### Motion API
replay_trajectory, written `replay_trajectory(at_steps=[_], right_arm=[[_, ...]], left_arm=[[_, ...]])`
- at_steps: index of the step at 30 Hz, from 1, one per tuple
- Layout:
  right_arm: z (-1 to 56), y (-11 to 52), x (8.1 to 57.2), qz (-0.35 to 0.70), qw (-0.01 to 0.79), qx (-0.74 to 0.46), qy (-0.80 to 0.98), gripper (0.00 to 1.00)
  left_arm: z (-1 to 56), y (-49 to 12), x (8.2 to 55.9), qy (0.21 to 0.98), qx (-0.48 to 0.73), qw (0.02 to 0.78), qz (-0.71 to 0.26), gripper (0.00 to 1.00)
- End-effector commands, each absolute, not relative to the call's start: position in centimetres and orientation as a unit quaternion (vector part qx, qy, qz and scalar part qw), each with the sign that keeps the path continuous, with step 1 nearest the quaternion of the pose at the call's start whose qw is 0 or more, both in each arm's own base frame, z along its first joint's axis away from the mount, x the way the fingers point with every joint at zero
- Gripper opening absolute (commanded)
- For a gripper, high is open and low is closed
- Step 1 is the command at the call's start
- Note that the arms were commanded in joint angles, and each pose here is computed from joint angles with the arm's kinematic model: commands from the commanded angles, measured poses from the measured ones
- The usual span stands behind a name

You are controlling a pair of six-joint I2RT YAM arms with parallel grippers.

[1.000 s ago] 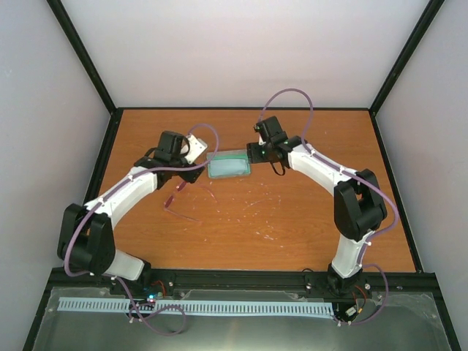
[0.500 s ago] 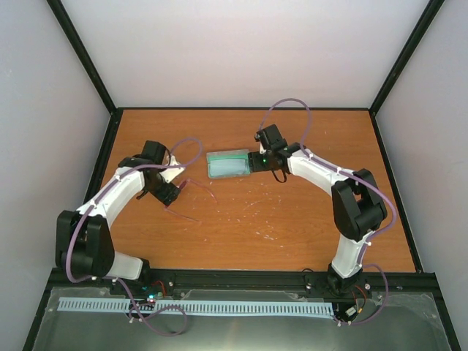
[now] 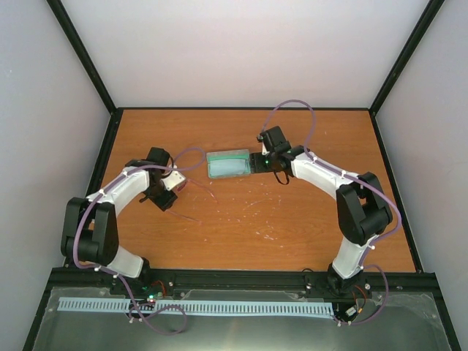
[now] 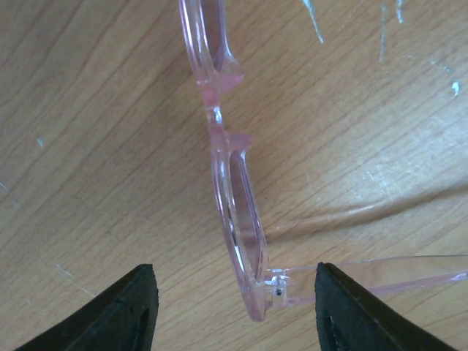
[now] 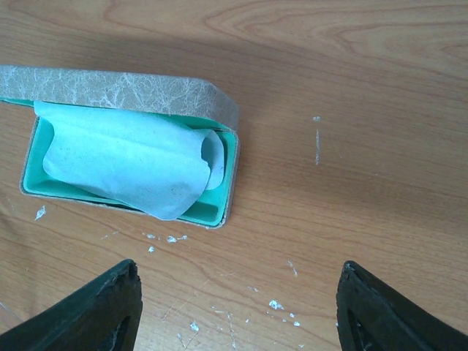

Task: Organize the sunglasses
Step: Pick up the sunglasses from the center of the board.

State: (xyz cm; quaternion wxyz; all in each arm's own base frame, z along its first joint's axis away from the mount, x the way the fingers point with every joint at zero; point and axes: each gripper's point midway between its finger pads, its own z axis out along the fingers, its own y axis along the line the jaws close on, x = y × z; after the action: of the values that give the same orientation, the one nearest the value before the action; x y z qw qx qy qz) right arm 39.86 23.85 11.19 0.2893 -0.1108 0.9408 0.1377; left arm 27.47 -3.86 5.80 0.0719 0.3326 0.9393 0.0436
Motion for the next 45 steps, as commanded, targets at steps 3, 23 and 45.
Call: replay_trajectory(at_steps=[3,23,45], right_arm=[[12.2,23.8,39.8,0.149,0.302,-0.103,0.936,0.71],[13.2,23.7,39.6,0.154,0.306,-0.105,0.934,0.69],[26.6,20.8,37.7,0.582,0.389,-0.145,0.699,0.69]], left_arm=[[5.0,-3.2,27.9,0.934,0.345,0.076,0.060,0.52],[4.5,-4.6,28.2,0.931,0.353,0.093,0.021,0.01],[24.8,-21.7,35.3,0.766,0.320,0.204,-0.519,0.01]])
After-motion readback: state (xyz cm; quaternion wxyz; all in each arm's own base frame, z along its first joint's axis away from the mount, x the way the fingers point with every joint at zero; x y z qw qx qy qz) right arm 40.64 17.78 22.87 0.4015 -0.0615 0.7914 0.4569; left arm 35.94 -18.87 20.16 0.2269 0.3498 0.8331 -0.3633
